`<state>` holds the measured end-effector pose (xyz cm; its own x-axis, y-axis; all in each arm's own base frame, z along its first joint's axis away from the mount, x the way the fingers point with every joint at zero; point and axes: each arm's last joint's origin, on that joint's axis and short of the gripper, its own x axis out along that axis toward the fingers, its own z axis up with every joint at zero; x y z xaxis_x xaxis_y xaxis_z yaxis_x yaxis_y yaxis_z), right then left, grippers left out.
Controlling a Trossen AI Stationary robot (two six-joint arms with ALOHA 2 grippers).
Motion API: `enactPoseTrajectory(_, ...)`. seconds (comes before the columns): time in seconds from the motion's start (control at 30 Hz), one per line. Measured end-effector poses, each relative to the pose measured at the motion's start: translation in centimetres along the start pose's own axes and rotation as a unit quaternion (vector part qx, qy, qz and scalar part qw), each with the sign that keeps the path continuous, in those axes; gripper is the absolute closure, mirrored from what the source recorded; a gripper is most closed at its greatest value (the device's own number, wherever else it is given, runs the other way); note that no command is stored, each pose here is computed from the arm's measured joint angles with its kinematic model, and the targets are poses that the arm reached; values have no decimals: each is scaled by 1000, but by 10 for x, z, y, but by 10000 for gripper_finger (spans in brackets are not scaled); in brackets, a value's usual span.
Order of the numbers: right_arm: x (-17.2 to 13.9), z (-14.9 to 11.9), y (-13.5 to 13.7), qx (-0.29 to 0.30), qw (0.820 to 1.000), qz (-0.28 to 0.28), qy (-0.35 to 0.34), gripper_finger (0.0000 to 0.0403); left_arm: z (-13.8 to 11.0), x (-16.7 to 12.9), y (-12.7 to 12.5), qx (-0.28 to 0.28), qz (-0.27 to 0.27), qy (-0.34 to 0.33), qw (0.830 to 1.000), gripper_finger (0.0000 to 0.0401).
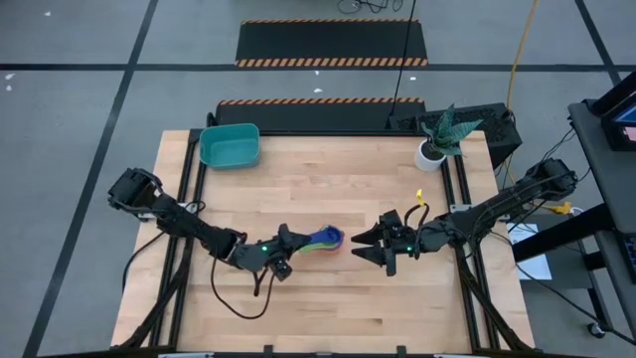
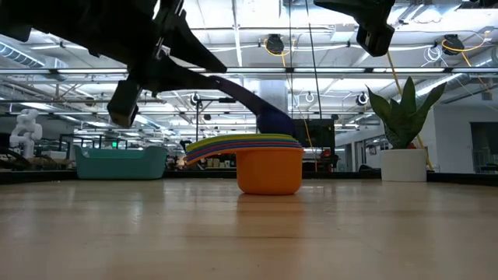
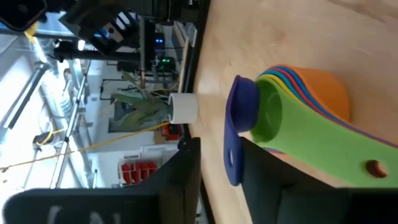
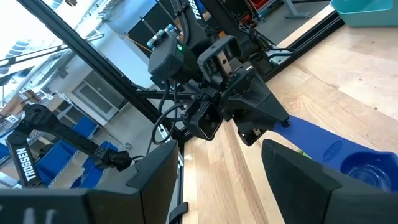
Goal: Nest measuring cups in basket
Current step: Stack the dark blue measuring cup on top of the green measuring cup
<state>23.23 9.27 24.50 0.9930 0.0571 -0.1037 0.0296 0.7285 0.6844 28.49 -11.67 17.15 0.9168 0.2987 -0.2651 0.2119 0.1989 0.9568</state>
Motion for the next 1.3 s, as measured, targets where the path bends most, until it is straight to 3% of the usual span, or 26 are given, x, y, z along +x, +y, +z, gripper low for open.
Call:
enactPoseTrajectory(0.67, 0, 1, 1, -32, 999, 3, -3, 177, 1, -5, -10, -112, -37, 9, 993, 134)
enactPoseTrajectory(0.97, 0, 2, 3, -61, 998, 12, -13, 177, 5, -11, -15, -149, -56, 9, 987, 116)
enactPoseTrajectory(1.3, 0, 1, 4, -61, 998, 23, -4, 177, -4, -12, -26, -218, -96, 57, 970, 114)
